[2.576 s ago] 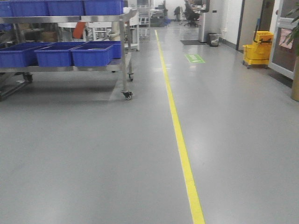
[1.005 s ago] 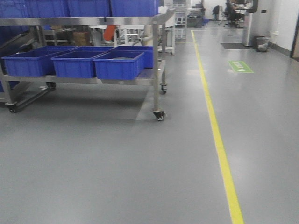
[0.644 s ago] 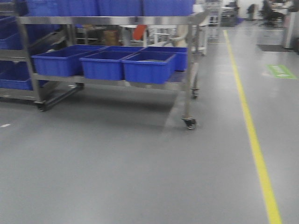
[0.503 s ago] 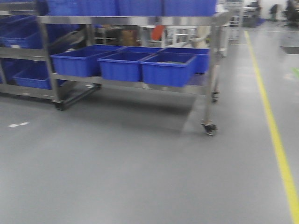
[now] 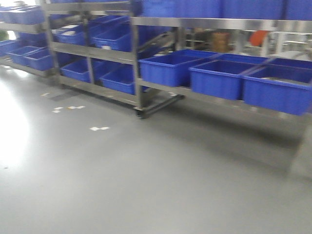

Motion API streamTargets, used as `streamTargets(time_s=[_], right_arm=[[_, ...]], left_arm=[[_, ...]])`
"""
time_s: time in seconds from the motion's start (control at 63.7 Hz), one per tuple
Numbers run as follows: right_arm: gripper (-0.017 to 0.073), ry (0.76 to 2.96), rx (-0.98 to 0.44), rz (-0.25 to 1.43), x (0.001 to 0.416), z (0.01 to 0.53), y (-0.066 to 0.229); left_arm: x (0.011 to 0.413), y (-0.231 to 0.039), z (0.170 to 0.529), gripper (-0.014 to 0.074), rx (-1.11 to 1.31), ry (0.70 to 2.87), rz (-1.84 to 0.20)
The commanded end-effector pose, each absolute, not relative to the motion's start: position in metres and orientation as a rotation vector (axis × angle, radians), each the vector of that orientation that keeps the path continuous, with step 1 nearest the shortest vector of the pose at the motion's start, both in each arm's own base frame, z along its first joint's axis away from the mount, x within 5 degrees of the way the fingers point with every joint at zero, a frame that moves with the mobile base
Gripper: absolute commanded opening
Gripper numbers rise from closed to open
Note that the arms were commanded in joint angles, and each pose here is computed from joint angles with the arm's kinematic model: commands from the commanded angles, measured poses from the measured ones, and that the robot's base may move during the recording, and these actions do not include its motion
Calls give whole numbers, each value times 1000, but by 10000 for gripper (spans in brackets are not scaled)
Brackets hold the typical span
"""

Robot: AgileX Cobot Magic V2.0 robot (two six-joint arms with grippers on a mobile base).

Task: Pick and sort blue part to right shelf
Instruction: 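Drive the base along the yellow floor line, then drive the base up to the rack of blue bins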

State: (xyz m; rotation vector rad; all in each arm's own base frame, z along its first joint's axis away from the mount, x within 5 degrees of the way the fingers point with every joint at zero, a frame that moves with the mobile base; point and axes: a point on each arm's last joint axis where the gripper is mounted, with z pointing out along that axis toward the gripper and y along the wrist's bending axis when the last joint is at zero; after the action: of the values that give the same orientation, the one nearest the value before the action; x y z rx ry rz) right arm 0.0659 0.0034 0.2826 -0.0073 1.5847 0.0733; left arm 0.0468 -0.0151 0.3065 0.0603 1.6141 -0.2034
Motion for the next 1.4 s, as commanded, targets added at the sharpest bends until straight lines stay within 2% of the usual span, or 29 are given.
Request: streamTargets(time_s=[0.0,1.382], right_arm=[[402,1471,-16,57,65,300,3],[402,1471,-16,57,65,300,3]], left_arm=[[46,-13,321,332,21,1526,-207],[46,-13,321,332,21,1526,-207]])
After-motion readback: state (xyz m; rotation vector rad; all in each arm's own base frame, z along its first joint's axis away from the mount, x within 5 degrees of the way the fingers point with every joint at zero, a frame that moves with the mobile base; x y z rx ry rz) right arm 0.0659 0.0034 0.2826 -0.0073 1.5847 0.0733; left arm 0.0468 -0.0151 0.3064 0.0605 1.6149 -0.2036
